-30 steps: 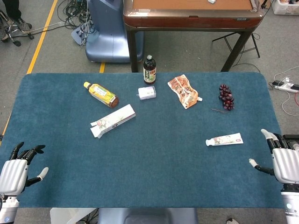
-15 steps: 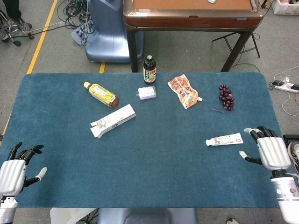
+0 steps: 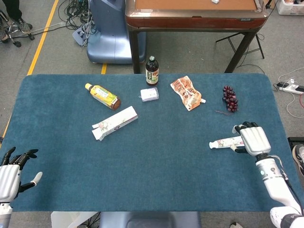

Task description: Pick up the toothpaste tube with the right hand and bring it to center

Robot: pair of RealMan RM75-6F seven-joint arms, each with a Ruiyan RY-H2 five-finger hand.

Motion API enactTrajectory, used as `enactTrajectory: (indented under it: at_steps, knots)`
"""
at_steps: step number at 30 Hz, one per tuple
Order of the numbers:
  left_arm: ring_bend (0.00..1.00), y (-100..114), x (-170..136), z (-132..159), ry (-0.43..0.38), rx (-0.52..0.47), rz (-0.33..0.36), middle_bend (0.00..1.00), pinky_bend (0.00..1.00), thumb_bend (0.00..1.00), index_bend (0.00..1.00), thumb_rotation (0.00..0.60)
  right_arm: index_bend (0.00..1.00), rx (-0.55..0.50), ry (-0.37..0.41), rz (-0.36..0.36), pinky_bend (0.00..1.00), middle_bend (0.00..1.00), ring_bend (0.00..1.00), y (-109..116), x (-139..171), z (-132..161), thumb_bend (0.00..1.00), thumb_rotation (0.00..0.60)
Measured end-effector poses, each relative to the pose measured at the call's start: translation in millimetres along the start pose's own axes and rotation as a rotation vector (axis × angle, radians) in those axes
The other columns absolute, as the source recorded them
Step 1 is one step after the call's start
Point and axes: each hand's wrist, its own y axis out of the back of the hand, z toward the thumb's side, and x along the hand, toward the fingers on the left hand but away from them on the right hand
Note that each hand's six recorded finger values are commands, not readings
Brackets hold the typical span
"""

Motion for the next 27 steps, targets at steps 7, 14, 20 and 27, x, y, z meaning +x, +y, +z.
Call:
enactTrajectory:
  at_steps: [7, 14, 20, 27]
  knots:
    - [0.33, 1.0, -2.7, -2.8, 0.01, -0.001, -0.001, 0.36, 0.04, 0.22, 0.22, 0.6, 0.39, 0.056, 0.027, 0.036, 0.26, 0.43, 0.24, -23.5, -25.4, 13.4, 0.27, 0.525]
    - [0.33, 1.9, -5.5, -7.1, 0.024, 0.001, 0.0, 0.36, 0.04, 0.22, 0.22, 0.6, 0.39, 0.113, 0.064, 0.071, 0.26, 0.43, 0.24, -44.0, -42.4, 30.3, 0.27, 0.524]
    - [0.33, 2.8, -7.6, -10.8, 0.036, 0.003, 0.001, 0.36, 0.04, 0.22, 0.22, 0.6, 0.4, 0.145, 0.083, 0.096, 0.26, 0.43, 0.24, -54.8, -46.0, 35.3, 0.27, 0.524]
    - [0.33, 1.4, -7.7, -10.3, 0.034, 0.002, -0.002, 0.36, 0.04, 0.22, 0.22, 0.6, 0.4, 0.182, 0.091, 0.119, 0.26, 0.43, 0.24, -62.1, -47.5, 33.3, 0.27, 0.524]
